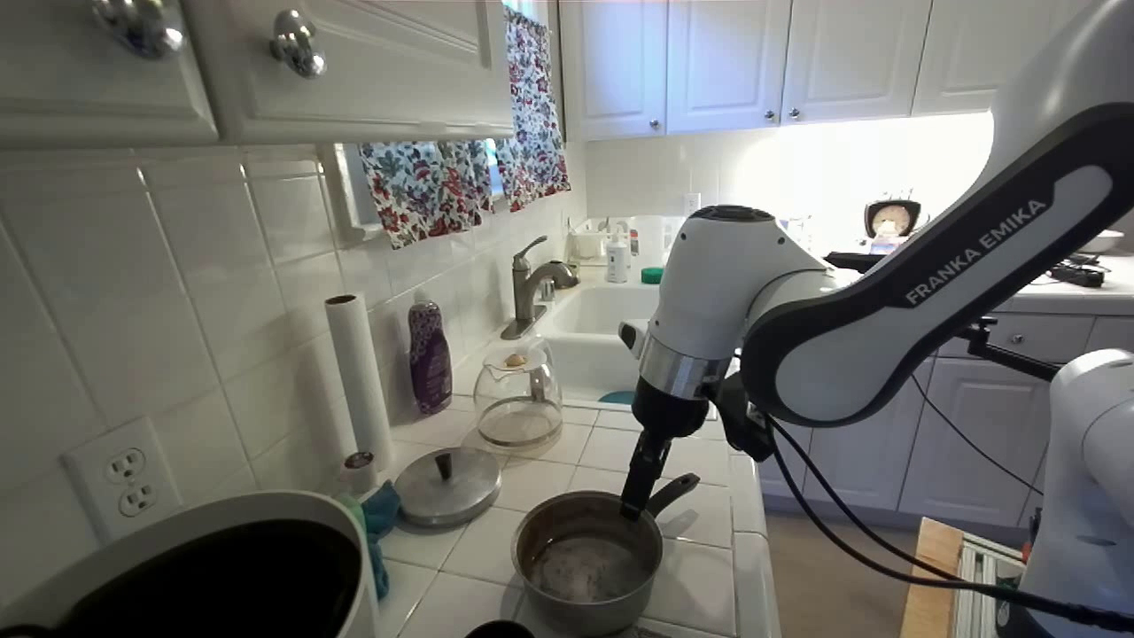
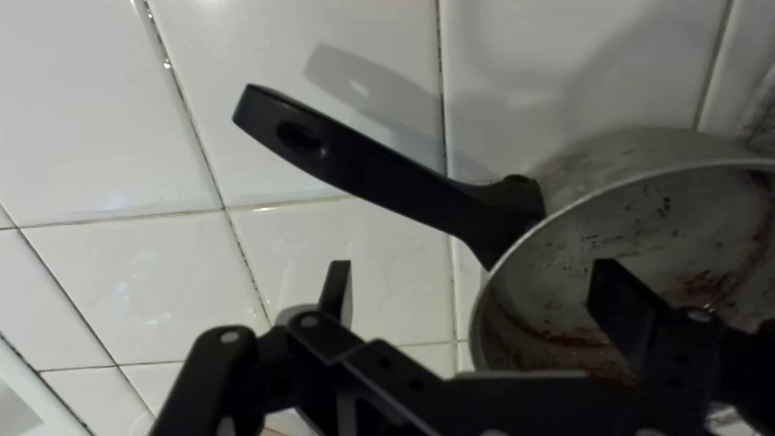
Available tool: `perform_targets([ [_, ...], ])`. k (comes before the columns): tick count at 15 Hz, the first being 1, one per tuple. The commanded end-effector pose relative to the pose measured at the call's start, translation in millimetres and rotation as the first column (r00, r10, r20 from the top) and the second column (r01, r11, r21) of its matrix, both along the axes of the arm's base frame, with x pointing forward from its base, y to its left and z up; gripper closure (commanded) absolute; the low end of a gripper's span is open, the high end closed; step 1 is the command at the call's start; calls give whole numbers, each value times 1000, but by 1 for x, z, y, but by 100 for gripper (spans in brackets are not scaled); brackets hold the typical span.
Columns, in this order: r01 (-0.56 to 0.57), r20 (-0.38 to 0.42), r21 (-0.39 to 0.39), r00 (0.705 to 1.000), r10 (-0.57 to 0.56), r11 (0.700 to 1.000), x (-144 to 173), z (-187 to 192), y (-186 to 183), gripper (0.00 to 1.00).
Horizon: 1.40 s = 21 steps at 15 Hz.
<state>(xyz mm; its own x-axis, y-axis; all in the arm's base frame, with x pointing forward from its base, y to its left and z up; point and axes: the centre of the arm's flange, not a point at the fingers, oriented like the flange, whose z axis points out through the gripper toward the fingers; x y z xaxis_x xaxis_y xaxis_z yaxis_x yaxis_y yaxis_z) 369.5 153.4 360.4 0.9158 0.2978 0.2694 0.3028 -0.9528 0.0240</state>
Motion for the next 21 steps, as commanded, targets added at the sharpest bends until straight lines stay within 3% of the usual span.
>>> perform_targets([
  [1, 14, 26, 14, 1000, -14, 1000, 7, 4, -21, 0],
  [11, -62, -17, 17, 998, 62, 998, 39, -7, -22, 5],
  [14, -97, -32, 13, 995, 98, 995, 49, -12, -12, 11],
  [17, -146, -55, 6, 988, 146, 989, 58, -17, 5, 10],
  [19, -170, -61, 3, 984, 170, 985, 61, -19, 15, 18],
  [21, -185, -66, 3, 981, 185, 983, 64, -22, 22, 35],
])
